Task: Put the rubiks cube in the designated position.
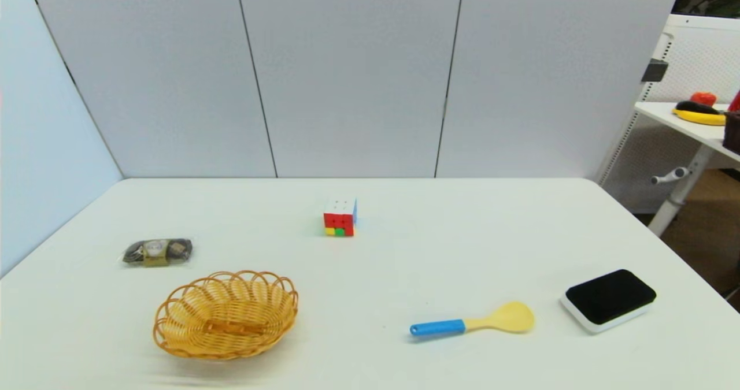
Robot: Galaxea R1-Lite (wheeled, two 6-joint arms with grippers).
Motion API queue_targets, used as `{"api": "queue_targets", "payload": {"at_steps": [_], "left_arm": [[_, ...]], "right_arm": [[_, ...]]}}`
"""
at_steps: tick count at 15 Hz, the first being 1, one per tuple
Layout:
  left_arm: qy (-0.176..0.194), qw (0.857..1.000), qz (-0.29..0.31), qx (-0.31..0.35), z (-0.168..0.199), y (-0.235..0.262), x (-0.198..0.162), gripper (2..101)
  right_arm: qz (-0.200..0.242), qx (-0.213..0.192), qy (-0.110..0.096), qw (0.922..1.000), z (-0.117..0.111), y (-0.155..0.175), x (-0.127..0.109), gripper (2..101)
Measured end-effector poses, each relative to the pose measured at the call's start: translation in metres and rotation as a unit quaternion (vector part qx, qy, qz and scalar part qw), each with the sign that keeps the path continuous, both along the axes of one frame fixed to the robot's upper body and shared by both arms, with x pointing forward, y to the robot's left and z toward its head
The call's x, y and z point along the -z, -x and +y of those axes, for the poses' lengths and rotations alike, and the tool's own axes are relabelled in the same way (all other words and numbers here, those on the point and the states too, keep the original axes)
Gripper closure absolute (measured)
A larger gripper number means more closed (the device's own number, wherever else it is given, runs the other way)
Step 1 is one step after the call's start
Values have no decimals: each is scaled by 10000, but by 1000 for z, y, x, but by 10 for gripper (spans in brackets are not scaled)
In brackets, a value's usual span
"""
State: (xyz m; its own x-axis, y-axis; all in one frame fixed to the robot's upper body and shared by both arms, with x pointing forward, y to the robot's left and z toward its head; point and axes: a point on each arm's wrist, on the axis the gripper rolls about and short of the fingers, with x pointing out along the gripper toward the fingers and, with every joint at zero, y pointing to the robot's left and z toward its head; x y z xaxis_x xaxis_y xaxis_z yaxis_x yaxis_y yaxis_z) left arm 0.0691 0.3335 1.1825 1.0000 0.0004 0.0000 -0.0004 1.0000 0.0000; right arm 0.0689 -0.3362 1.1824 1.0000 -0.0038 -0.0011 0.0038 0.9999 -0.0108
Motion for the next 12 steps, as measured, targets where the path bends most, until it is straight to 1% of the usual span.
{"api": "queue_targets", "payload": {"at_steps": [12], "left_arm": [[0, 10000, 0, 0, 0, 0, 0, 53]], "right_arm": [[4, 13, -18, 10000, 0, 0, 0, 43]]}}
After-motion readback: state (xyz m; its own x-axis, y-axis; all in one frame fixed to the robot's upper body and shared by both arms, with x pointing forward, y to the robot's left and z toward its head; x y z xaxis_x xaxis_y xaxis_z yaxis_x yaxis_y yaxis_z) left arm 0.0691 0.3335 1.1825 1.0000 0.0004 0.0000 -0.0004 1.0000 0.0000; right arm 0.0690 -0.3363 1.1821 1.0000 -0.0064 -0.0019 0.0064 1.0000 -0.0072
